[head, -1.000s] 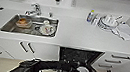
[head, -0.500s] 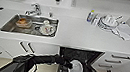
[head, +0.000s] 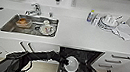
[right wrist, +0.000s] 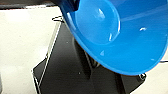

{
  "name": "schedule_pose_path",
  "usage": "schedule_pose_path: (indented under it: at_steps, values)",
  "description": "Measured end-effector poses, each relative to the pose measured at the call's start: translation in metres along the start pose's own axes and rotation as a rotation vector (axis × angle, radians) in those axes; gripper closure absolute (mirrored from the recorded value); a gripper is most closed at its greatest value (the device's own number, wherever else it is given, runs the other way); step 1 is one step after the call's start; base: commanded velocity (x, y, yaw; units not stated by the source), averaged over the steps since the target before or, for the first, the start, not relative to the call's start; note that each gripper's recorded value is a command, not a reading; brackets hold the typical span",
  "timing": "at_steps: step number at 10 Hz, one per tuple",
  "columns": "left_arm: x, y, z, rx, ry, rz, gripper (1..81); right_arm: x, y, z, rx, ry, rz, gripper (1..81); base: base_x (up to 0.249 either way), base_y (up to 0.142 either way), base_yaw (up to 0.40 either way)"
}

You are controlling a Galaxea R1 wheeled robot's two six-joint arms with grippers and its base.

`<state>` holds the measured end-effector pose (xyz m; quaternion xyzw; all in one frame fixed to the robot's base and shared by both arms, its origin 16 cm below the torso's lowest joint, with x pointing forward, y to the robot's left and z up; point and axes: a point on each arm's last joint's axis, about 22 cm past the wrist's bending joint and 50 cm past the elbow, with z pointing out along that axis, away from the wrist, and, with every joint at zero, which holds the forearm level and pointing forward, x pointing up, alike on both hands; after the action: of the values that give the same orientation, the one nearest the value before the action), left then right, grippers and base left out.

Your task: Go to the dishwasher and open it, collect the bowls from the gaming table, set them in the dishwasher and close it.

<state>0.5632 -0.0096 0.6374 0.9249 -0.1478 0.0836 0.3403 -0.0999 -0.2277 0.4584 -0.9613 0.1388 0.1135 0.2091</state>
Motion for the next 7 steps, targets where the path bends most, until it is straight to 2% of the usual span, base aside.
schedule_pose_path:
  at_steps: [2,3,4,5,7]
  values:
    - [0.011,0.021,0.004,-0.024,0.008,0.025,81.1,0.000,-0.001,0.000,0.001,-0.001,0.001,81.1,0.000,0.000,0.000]
    - [0.012,0.030,0.007,-0.035,0.008,0.040,1.0,0.000,-0.001,0.001,0.002,0.000,0.001,81.1,0.000,0.000,0.000]
    - [0.012,0.040,0.010,-0.052,0.010,0.030,1.0,0.000,-0.001,0.001,0.002,0.000,0.001,81.1,0.000,0.000,0.000]
    - [0.012,0.044,0.012,-0.058,0.009,0.034,1.0,0.000,-0.001,0.001,0.002,-0.001,-0.001,81.1,0.000,0.000,0.000]
    - [0.009,0.042,0.013,-0.058,0.007,0.029,1.0,0.001,-0.002,0.001,0.002,0.001,-0.001,81.1,0.000,0.000,0.000]
